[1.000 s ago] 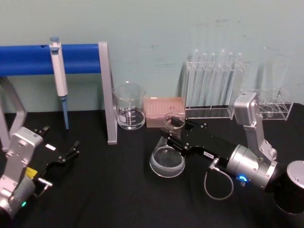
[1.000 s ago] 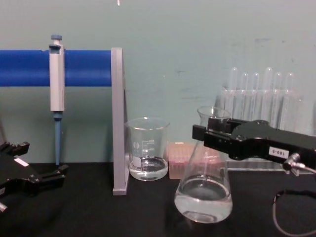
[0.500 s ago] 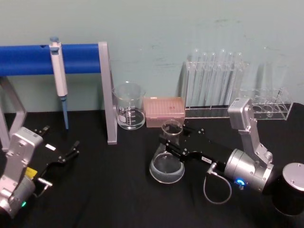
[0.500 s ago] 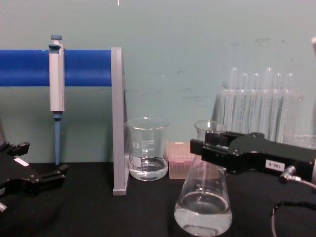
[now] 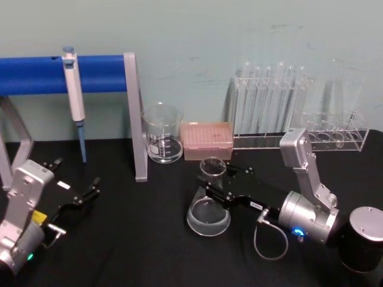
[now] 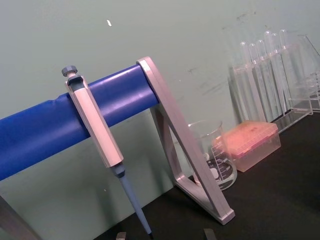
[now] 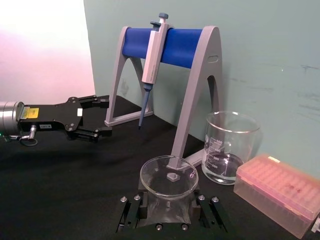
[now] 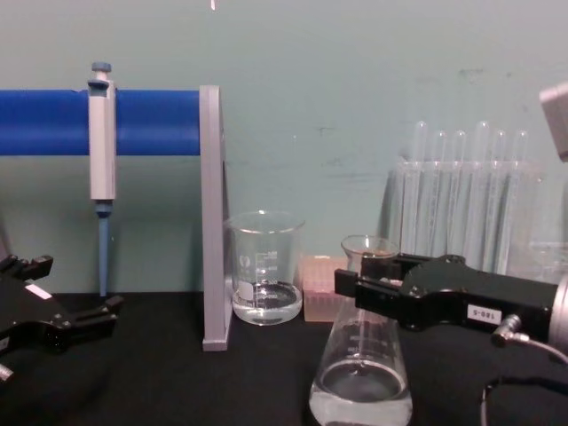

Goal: Grasp the erlenmeyer flask with one hand, shake it three times, then place it back.

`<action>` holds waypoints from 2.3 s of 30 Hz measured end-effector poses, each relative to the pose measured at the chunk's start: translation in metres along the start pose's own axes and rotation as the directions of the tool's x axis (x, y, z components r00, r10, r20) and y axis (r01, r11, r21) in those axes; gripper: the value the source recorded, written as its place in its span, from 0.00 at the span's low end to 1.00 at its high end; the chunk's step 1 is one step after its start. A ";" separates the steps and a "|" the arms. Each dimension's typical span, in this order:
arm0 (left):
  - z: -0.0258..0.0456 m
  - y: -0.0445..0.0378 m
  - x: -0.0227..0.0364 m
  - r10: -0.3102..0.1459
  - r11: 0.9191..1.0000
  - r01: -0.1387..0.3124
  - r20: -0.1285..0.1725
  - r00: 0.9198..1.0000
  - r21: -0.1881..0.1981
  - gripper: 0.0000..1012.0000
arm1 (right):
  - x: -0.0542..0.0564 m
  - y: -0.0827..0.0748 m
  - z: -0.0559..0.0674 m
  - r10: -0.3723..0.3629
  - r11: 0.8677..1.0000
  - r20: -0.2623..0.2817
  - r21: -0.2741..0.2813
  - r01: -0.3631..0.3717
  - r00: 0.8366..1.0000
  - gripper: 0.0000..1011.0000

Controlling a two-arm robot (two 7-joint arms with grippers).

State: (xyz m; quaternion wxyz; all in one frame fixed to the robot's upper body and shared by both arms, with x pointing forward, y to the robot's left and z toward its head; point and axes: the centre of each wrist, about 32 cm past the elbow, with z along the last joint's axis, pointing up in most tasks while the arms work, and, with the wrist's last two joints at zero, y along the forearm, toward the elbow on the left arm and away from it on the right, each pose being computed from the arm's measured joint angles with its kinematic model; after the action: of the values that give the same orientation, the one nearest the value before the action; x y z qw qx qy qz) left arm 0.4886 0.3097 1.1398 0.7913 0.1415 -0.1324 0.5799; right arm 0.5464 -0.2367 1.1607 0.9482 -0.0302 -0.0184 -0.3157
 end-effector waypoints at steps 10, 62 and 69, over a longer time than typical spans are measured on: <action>0.0000 0.0000 0.0000 0.000 1.000 0.000 0.000 1.000 0.000 0.99 | 0.001 0.003 -0.001 0.009 1.000 -0.008 -0.007 -0.009 1.000 0.45; 0.0000 0.0000 0.0000 0.000 1.000 0.000 0.000 1.000 0.000 0.99 | 0.001 0.007 -0.004 0.022 0.998 -0.034 -0.059 -0.024 0.999 0.45; 0.0000 0.0000 0.0000 0.000 1.000 0.000 0.000 1.000 0.000 0.99 | 0.001 0.006 -0.004 0.022 0.998 -0.034 -0.059 -0.024 0.999 0.45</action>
State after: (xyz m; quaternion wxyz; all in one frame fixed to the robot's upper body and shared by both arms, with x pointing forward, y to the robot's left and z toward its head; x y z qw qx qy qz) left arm 0.4886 0.3097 1.1398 0.7913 0.1415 -0.1325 0.5799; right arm 0.5511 -0.2323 1.1567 0.9506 -0.0532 0.0072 -0.3058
